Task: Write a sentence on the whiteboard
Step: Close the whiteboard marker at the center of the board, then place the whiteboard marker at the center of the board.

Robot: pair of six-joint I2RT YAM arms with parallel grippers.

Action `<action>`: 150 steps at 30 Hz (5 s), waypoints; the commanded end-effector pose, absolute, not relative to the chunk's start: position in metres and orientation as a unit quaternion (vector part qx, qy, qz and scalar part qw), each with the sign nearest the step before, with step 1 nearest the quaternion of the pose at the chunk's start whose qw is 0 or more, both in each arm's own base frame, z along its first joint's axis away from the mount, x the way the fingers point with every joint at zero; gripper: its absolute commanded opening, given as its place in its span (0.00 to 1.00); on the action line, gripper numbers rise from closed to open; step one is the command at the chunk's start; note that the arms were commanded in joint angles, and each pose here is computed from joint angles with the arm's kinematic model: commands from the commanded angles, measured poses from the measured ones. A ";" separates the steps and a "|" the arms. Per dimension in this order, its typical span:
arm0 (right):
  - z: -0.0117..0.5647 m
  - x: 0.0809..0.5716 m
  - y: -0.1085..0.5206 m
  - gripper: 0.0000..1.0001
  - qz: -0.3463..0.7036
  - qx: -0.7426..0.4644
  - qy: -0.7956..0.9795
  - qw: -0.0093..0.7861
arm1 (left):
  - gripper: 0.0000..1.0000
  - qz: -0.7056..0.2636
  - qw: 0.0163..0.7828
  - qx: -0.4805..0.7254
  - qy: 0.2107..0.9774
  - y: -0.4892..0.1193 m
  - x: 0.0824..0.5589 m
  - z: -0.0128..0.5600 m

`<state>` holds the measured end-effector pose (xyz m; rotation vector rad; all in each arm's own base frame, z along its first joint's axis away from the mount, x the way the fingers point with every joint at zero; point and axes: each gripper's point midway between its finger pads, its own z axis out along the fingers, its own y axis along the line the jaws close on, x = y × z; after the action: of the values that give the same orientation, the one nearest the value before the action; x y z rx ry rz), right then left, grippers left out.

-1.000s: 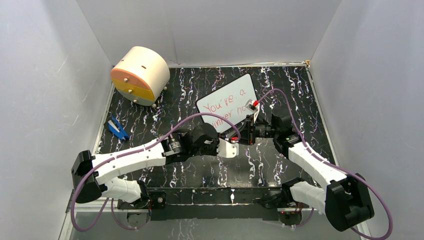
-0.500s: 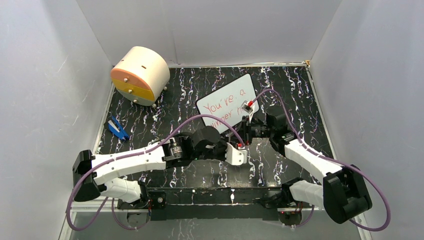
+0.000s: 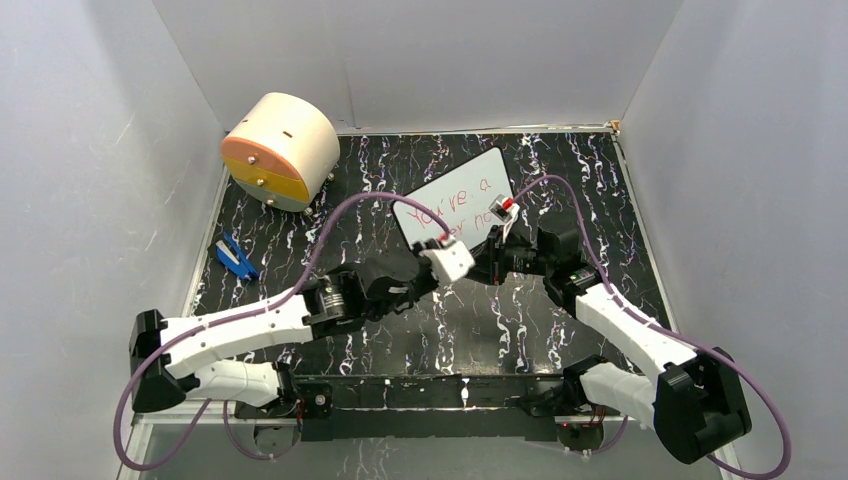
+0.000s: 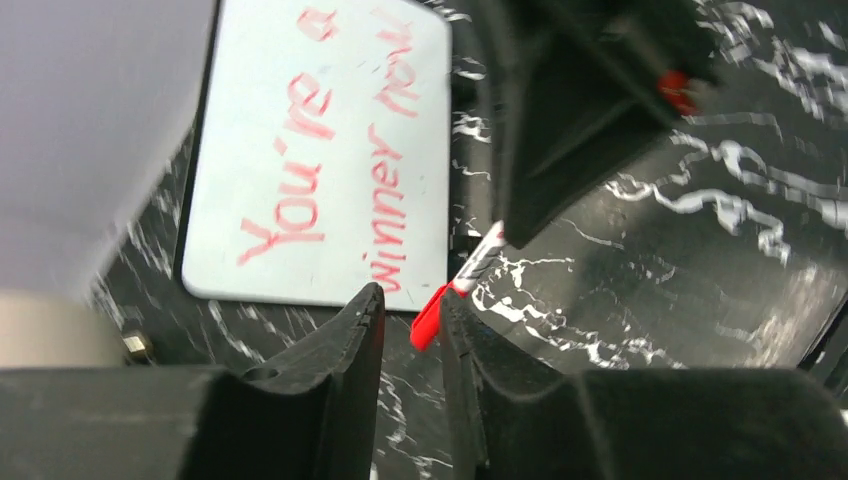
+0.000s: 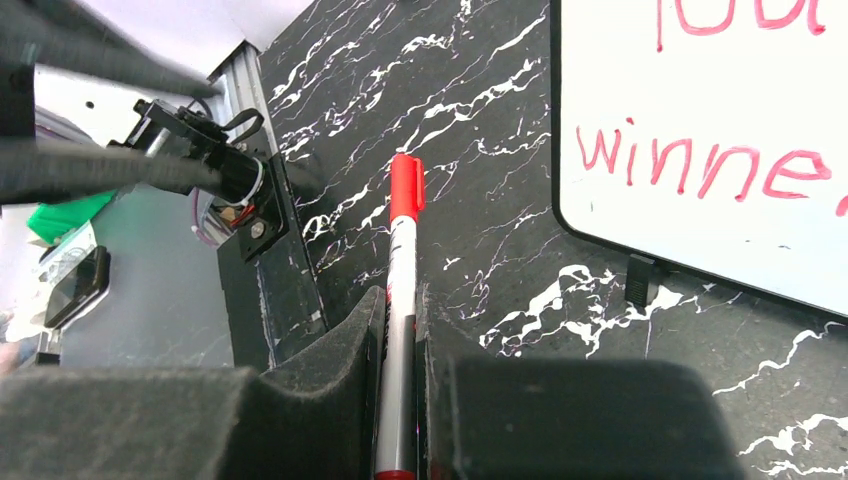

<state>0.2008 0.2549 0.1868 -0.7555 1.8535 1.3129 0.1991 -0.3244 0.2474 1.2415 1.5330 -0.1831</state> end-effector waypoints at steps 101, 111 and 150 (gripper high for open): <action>0.183 0.218 0.286 0.00 0.539 -0.253 0.715 0.367 | 0.63 -0.500 0.347 0.123 0.784 -0.360 0.176 0.256; 0.174 0.227 0.254 0.00 0.475 -0.230 0.755 0.389 | 0.77 -0.308 0.462 0.007 0.831 -0.239 0.252 0.234; 0.047 0.205 0.181 0.65 0.311 -0.060 0.902 0.294 | 0.93 -0.163 0.653 -0.062 0.737 -0.054 0.224 0.274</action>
<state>0.1937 0.1948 0.0335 -0.2045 2.4171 0.9477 0.2335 -0.0648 0.2645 -0.1346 1.7522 -0.4147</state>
